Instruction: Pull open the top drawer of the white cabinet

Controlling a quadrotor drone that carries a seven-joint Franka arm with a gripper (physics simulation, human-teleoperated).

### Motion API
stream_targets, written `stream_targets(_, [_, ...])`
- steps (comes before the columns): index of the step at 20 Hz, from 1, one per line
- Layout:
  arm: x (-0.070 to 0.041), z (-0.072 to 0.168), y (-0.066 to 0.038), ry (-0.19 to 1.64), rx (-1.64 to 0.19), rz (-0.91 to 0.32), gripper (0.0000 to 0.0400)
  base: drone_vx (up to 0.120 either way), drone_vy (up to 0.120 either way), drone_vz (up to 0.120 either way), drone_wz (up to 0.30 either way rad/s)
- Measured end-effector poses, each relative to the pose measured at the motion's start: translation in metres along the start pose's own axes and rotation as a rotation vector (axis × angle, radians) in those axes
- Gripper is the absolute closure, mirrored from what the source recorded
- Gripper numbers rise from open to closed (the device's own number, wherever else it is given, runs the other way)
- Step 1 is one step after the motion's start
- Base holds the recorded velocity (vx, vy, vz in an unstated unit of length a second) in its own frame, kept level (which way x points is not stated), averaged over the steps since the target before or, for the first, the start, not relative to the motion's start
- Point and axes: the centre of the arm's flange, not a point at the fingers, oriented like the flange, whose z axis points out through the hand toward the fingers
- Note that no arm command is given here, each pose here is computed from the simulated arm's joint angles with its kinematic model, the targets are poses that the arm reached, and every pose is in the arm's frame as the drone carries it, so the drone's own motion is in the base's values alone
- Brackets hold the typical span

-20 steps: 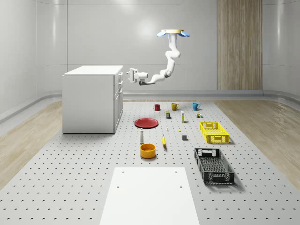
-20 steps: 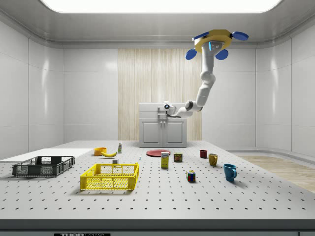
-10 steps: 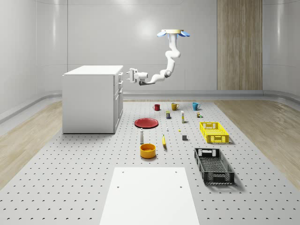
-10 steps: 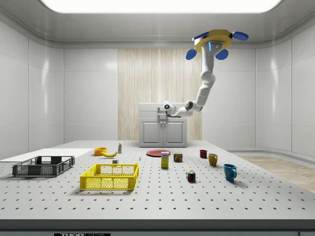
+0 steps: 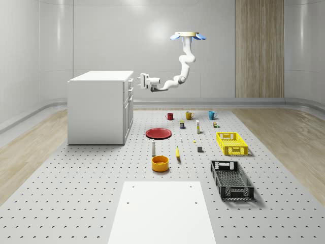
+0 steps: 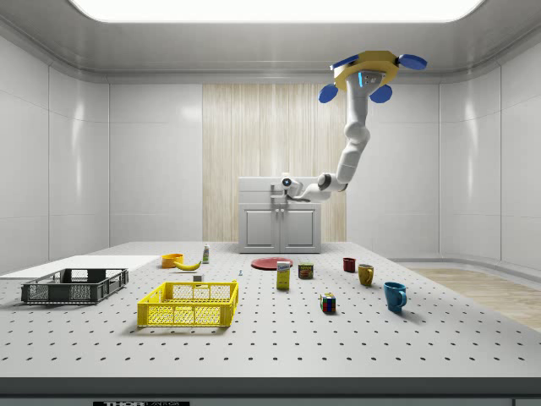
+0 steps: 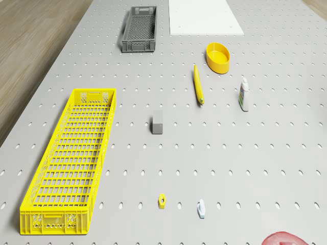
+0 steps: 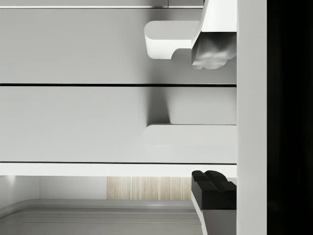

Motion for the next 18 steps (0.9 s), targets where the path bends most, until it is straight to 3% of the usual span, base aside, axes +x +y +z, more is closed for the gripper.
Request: stream_targets(18, [0.004,0.026,0.004,0.0,0.001,0.0,0.0095,0.0,0.0,0.0,0.0])
